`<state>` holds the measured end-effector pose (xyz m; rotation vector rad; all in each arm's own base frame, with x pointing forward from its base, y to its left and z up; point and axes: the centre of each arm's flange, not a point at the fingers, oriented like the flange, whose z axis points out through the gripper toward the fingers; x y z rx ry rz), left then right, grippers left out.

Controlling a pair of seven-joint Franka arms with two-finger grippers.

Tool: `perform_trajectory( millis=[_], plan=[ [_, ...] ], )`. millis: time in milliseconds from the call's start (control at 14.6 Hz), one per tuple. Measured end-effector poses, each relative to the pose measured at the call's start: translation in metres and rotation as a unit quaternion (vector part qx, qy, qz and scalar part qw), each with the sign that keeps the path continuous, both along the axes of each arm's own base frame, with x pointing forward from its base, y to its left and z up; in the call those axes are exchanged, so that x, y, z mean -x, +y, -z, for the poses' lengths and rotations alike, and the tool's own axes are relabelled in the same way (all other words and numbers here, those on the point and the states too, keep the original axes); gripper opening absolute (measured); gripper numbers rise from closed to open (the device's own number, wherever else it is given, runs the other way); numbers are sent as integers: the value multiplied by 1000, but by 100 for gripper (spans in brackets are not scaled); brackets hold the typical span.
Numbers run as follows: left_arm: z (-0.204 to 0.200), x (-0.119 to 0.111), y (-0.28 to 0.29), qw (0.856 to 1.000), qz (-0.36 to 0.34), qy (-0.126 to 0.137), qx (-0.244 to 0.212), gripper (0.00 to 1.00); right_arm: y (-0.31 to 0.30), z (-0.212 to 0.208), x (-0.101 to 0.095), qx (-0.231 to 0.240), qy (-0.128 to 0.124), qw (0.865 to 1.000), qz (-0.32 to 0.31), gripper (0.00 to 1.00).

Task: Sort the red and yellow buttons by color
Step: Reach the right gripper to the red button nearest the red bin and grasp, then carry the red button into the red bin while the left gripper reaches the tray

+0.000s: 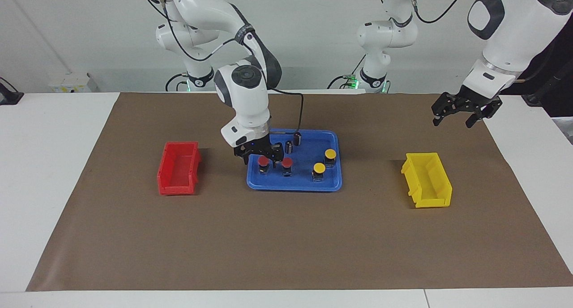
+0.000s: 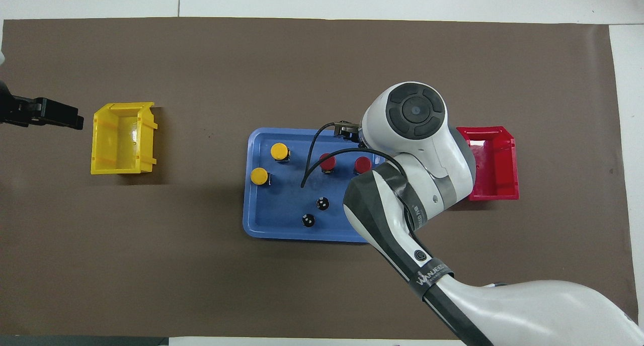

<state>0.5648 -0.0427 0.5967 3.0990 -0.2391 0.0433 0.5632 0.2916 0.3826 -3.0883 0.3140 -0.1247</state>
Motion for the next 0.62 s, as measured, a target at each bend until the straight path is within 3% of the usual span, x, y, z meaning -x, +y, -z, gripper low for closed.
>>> perform_trajectory(
  millis=[342,615],
  plan=[
    [5,4,0,1000,0,6,-1,100,0,20,16,5,9,1000,-6,96],
    [5,6,0,1000,-14,7,0,100,1,20,22,4,7,1000,-10,83]
  ],
)
